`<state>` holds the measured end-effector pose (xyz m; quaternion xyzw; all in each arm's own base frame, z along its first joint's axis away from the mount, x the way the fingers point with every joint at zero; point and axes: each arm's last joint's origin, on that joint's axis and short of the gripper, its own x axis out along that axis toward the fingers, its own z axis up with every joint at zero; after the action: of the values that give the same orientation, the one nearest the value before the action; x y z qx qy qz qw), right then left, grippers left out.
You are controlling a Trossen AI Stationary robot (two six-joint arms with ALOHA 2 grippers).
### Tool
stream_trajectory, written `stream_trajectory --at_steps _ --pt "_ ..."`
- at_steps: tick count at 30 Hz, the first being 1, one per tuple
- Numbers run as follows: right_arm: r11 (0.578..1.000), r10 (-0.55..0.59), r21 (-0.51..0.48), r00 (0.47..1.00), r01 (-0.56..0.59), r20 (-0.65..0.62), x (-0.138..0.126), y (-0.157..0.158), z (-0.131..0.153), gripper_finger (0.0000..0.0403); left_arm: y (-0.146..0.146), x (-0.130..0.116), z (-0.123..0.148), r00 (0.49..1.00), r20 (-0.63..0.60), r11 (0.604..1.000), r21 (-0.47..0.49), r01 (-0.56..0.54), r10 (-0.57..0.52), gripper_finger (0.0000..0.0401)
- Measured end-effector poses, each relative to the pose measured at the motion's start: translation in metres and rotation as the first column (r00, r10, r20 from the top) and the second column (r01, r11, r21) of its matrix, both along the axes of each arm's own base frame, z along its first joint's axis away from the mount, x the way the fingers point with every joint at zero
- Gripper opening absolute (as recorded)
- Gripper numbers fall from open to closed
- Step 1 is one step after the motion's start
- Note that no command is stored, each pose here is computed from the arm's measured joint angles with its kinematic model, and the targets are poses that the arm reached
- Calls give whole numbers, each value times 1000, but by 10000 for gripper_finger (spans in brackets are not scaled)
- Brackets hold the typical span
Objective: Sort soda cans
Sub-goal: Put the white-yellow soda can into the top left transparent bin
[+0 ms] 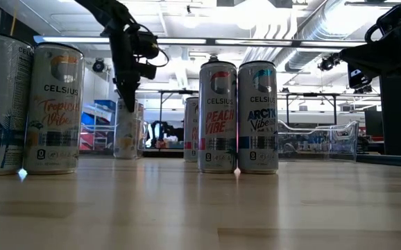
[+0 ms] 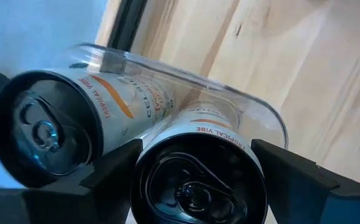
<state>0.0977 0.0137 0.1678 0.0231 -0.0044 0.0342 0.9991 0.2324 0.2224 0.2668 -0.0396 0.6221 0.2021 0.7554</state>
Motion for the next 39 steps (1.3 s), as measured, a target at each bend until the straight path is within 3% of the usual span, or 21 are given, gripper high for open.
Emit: stream_trajectory --at_steps 9,19,32,39 --pt "1000 0 0 1000 0 0 0 0 0 0 -5 6 3 1000 -6 999 29 18 -18 276" --pt "1000 0 0 1000 0 0 0 0 0 0 -5 6 4 999 19 999 6 -46 46 298" --pt "1000 0 0 1000 0 0 0 0 0 0 -7 5 6 1000 16 1000 9 -25 25 314" --pt "1000 0 0 1000 0 0 0 0 0 0 -19 0 28 998 40 991 128 -48 43 315"
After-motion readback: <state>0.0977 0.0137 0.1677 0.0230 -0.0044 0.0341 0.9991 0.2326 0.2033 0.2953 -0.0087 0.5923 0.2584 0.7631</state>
